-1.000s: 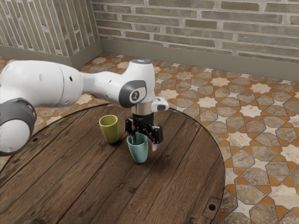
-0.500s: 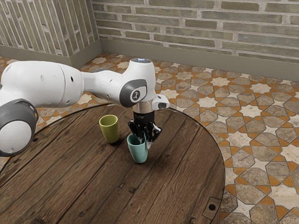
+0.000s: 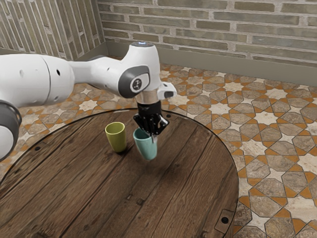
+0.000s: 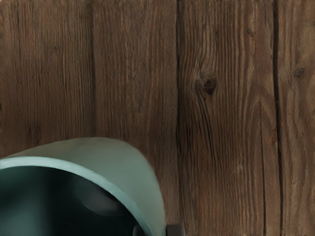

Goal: Place the right cup onto the left cup

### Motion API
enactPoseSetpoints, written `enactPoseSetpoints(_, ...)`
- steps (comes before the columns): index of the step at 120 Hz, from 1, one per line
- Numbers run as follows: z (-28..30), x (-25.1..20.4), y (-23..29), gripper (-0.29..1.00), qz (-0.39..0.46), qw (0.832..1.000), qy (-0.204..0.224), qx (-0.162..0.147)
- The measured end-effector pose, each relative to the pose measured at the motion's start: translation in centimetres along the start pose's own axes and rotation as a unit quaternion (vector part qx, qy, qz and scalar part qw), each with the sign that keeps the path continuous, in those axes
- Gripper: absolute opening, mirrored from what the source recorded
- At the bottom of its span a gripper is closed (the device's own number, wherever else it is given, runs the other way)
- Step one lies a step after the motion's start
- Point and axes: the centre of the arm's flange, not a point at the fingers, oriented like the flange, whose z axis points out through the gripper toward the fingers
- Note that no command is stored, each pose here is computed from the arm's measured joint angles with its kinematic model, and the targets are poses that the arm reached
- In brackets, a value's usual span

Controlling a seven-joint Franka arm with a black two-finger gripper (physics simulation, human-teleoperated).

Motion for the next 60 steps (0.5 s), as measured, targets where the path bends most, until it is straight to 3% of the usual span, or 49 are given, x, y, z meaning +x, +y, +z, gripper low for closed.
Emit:
enactPoseSetpoints(24, -7.3, -2.0, -2.2, -0.08, -0.006, 1.000, 0.022, 0.006)
enactPoseSetpoints(60, -10.2, -1.7, -9.9, -0.08, -0.035, 0.999, 0.015, 0.016)
